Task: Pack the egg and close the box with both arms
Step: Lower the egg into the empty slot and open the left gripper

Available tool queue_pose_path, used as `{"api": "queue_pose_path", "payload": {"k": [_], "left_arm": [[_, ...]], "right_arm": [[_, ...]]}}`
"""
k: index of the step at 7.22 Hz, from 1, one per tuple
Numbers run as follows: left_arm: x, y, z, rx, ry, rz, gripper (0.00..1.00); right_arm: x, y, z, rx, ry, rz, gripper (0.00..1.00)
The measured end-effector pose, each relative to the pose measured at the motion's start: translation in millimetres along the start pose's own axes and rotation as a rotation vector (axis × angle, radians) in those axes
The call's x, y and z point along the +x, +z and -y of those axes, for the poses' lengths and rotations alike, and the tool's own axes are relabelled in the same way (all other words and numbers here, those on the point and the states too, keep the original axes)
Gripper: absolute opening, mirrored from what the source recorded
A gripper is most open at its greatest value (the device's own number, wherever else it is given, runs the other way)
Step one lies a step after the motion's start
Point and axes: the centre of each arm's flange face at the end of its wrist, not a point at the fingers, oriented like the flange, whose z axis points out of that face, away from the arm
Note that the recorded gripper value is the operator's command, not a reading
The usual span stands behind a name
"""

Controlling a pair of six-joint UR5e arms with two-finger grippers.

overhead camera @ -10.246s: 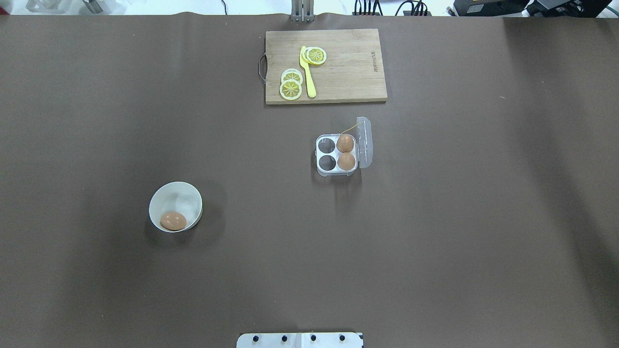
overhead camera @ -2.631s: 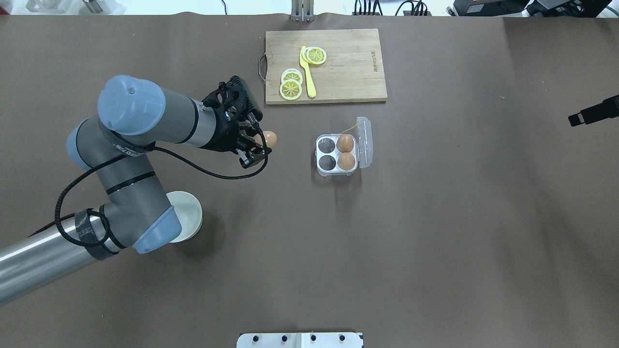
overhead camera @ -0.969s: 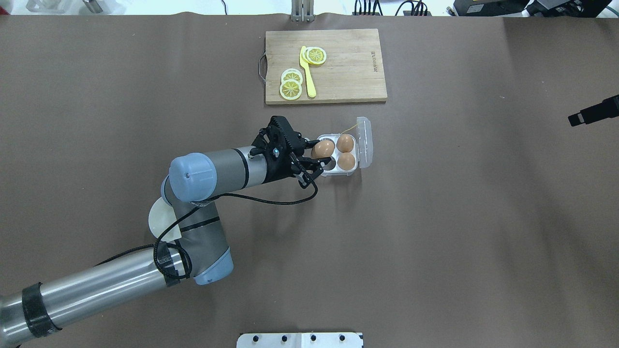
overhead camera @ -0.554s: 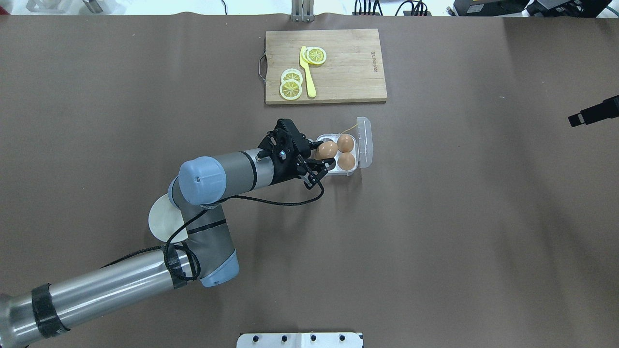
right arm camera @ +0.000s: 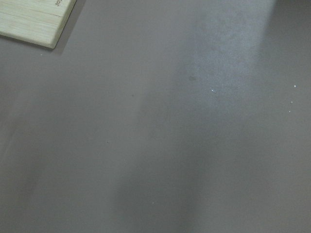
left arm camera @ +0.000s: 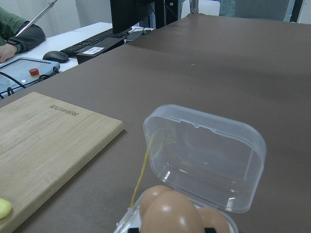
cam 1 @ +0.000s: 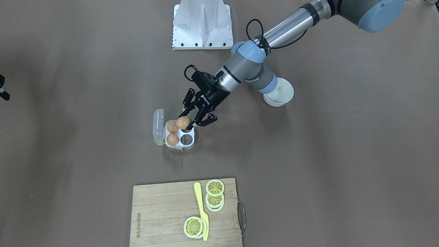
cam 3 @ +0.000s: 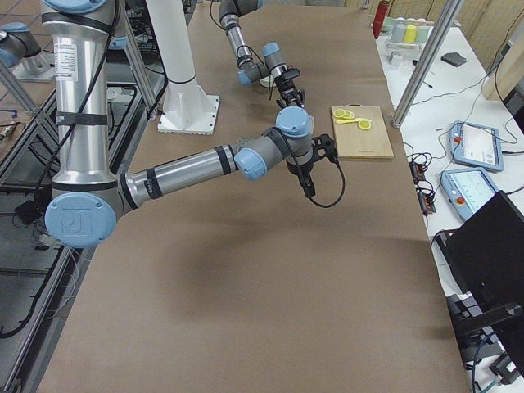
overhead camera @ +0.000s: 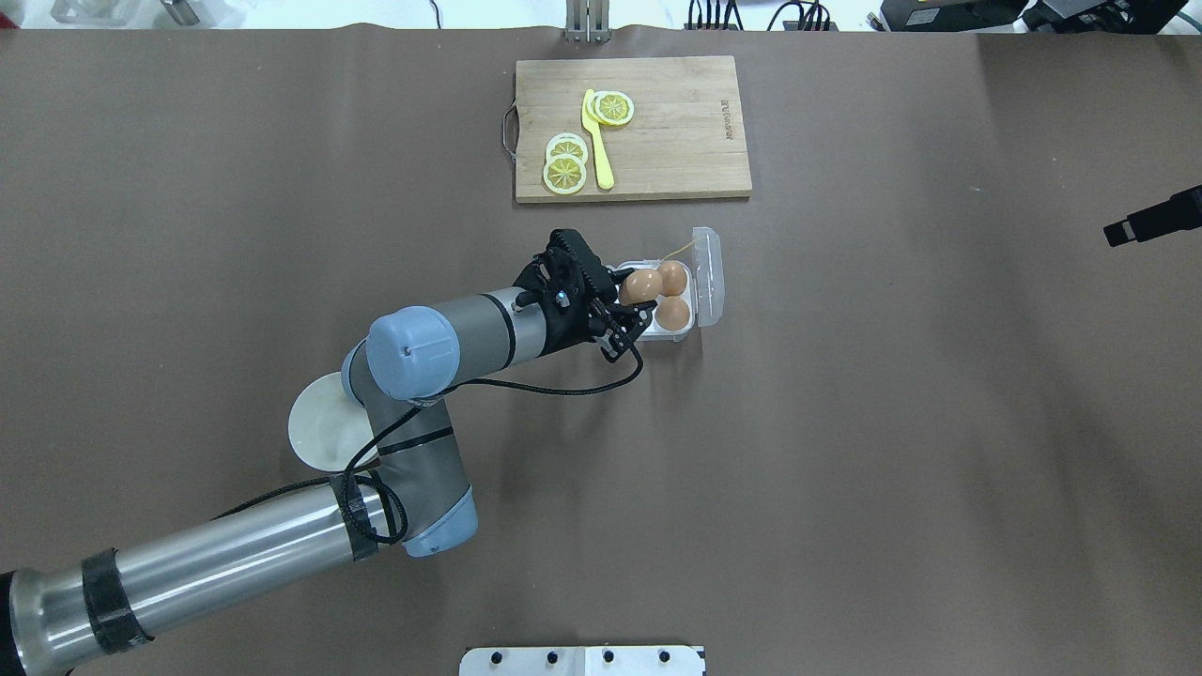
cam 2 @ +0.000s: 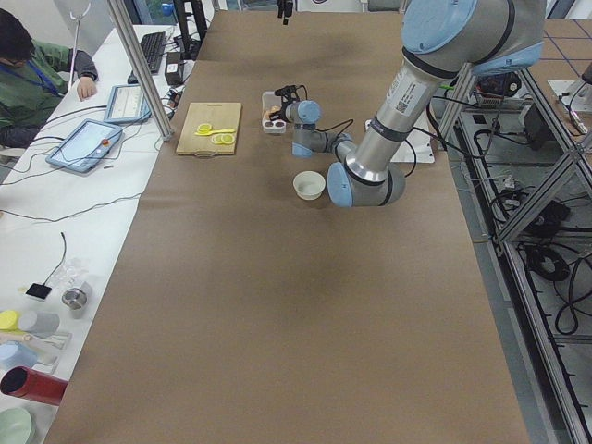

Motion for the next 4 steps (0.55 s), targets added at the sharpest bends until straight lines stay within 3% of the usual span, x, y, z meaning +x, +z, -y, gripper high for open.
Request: {"api": "queue_pose_path", "payload": {"k": [1,3,4], "left_arm": [[2.8,0.6,-0.7,-0.001,-0.001,-0.002,0.38],[5.4,1.0,-0.5,0.000,-0.002,-0.004,0.76],[6.2,0.9,0.1,0.001,-0.002,-0.004,0.84]], "right_arm": [[0.1,0.1,0.0,0.000,0.000,0.000,1.00],[-0.1,-0.1,0.0,0.000,0.001,0.000,1.00],[-0.4,-0.3,0.0,0.000,0.001,0.001,1.00]]}}
